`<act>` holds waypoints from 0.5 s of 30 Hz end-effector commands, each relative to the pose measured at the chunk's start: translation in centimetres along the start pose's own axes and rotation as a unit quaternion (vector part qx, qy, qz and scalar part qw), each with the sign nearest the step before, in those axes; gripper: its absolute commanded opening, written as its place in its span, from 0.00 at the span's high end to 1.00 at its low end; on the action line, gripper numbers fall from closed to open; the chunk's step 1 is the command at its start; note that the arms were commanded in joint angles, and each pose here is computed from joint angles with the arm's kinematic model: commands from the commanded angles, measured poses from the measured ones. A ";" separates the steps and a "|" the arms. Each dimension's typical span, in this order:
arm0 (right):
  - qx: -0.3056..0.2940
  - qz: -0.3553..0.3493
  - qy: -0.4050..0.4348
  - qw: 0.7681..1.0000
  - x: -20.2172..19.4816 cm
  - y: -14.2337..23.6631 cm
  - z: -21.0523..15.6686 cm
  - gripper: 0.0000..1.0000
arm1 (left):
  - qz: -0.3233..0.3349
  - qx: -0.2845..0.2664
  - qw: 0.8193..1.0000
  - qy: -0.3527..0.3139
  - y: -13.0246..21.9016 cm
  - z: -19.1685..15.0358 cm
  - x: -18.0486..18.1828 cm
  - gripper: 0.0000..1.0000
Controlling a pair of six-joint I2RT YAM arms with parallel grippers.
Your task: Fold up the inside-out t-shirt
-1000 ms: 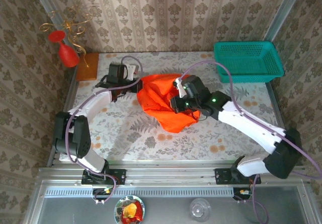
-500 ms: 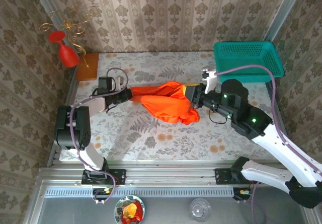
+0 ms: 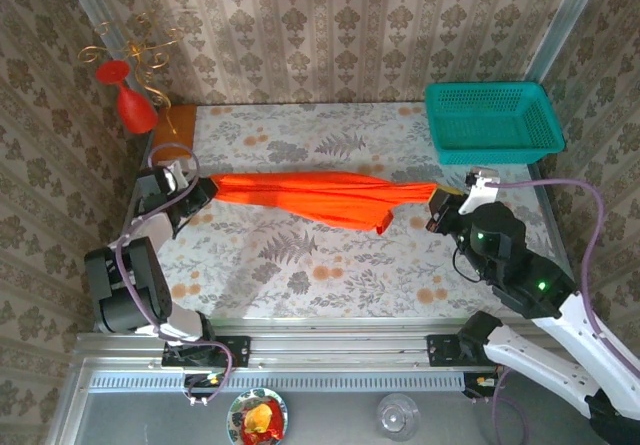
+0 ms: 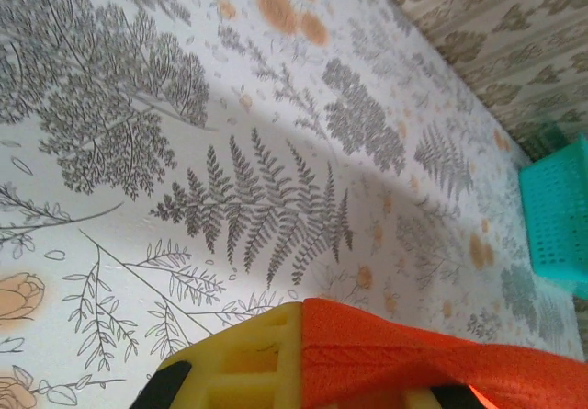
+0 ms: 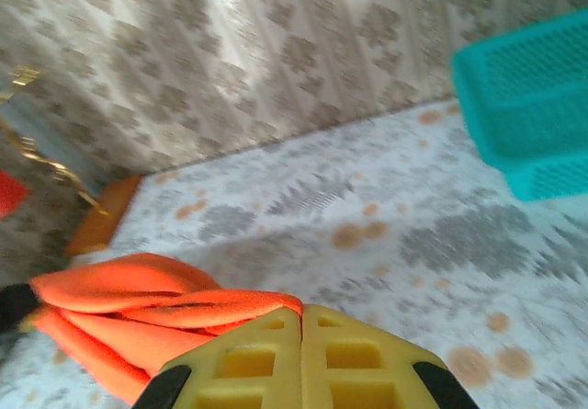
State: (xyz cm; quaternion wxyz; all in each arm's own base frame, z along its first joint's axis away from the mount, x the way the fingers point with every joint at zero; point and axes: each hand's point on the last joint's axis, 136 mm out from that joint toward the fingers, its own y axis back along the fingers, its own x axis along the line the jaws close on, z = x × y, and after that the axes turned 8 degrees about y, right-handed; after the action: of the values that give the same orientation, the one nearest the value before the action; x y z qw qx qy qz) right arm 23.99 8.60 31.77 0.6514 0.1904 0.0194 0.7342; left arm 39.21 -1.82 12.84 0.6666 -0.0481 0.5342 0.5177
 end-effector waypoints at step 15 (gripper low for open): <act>0.191 0.032 -0.011 0.981 0.3 -8.4 -15.0 1.00 | -0.008 0.173 0.963 -0.206 -1.7 -10.9 -9.8 0.44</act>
State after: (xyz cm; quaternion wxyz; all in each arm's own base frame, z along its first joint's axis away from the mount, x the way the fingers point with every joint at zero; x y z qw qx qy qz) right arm 25.62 11.35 12.08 0.6070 0.3522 0.1993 0.6839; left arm 35.01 -14.02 13.42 0.7373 0.1166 0.5108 0.4265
